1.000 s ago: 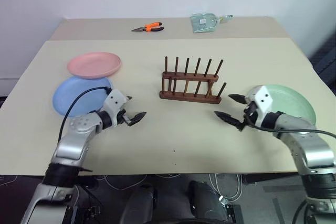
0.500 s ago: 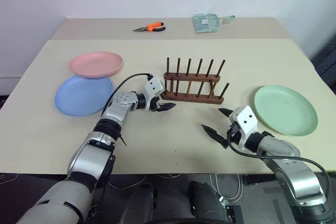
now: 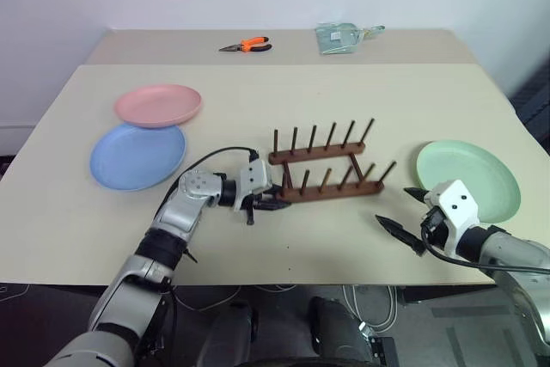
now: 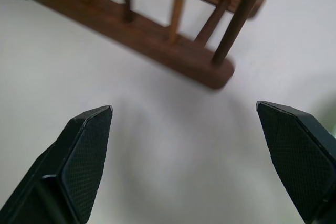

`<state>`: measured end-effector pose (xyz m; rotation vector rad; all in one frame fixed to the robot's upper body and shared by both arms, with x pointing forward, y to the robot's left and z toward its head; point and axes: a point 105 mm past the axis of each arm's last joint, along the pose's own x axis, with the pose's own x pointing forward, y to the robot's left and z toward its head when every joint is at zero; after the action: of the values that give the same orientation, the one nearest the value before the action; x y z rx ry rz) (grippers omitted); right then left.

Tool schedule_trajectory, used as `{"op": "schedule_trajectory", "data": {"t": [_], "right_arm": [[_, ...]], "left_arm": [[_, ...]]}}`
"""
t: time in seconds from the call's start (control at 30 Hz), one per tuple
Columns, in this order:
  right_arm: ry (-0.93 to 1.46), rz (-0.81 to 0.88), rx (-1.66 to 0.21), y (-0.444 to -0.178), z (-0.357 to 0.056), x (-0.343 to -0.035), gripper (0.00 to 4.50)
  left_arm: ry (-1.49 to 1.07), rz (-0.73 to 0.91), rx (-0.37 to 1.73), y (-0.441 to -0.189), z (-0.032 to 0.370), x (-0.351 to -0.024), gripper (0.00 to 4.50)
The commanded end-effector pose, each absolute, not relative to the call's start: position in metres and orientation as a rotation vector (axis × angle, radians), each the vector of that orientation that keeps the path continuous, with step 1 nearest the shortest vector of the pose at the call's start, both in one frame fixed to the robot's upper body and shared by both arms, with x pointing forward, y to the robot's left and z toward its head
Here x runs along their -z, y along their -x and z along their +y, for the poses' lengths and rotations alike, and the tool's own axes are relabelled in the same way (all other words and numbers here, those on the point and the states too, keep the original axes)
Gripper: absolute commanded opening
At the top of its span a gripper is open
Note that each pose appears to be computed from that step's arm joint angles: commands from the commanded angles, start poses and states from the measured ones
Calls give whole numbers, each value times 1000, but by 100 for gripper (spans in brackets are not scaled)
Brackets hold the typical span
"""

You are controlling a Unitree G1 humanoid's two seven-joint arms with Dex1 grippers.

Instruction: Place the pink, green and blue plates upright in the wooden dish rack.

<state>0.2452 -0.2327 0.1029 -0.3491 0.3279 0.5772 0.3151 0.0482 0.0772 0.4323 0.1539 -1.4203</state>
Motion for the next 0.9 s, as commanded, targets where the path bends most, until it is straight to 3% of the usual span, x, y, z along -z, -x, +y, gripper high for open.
{"op": "schedule_trajectory", "data": {"t": [0.03,0.17,0.23,0.27,0.3,0.37,0.5,0.57,0.73,0.9], "right_arm": [[373,302,-581,-243,-235,-114,450],[368,299,-599,-242,-232,-113,450],[366,297,-607,-242,-228,-112,394],[360,299,-613,-242,-226,-111,360],[354,302,-626,-242,-223,-109,314],[341,308,-661,-239,-215,-106,217],[343,318,-675,-242,-206,-97,8],[378,322,-647,-249,-206,-91,0],[444,335,-599,-269,-204,-80,0],[509,299,-488,-303,-207,-80,0]], "left_arm": [[-424,109,1425,-311,42,-95,179],[-479,151,1312,-324,56,-83,375],[-505,183,1252,-329,70,-77,450],[-496,200,1238,-328,78,-76,450],[-482,213,1228,-326,84,-76,439],[-439,248,1242,-314,93,-77,375],[-348,303,1342,-279,86,-79,168],[-313,299,1337,-271,73,-80,73],[-252,271,1296,-270,36,-75,73],[-330,252,957,-325,33,-64,73]]}}
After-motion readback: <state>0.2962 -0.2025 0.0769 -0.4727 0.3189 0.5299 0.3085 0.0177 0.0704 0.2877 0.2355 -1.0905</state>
